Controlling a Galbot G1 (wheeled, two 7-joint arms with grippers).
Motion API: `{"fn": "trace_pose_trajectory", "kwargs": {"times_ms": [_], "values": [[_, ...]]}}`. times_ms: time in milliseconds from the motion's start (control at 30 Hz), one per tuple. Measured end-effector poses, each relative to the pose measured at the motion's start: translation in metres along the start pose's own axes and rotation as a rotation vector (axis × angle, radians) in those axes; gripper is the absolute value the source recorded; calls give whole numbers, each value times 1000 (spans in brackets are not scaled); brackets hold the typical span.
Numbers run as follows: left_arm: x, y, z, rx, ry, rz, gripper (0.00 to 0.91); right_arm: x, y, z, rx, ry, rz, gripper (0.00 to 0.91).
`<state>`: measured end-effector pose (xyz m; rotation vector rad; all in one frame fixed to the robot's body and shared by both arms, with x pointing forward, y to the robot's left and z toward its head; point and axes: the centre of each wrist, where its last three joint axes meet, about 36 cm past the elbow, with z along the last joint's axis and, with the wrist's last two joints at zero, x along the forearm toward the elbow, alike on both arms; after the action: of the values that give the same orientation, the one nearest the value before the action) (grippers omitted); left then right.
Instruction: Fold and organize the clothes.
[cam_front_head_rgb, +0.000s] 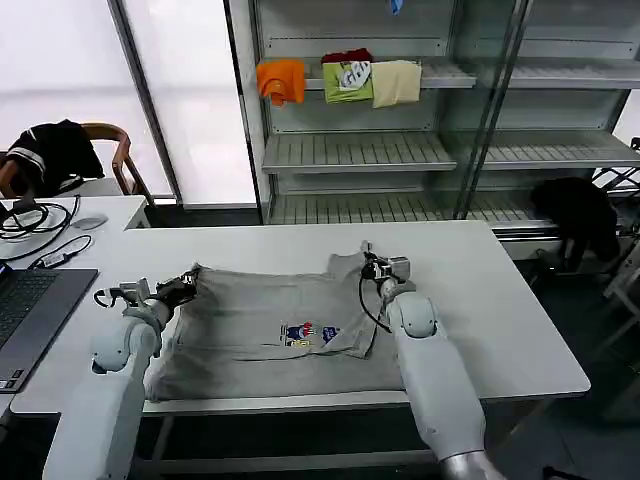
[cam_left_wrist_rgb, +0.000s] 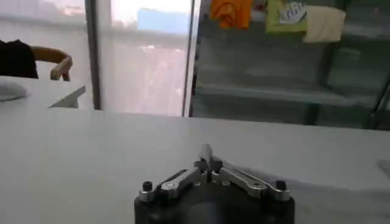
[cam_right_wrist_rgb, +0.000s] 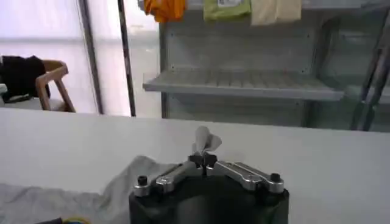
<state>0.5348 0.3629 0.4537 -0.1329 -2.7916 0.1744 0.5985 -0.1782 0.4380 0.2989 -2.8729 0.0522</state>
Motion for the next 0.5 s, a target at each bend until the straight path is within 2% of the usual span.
{"fn": "trace_pose_trajectory", "kwargs": {"times_ms": [200,500], "values": [[24,-2,6,37,-24,49,0,44,-6,-1,-6,-8,4,0],[59,9,28,77,-18,86,0,114,-1,19,-11,14,-12,0]]}}
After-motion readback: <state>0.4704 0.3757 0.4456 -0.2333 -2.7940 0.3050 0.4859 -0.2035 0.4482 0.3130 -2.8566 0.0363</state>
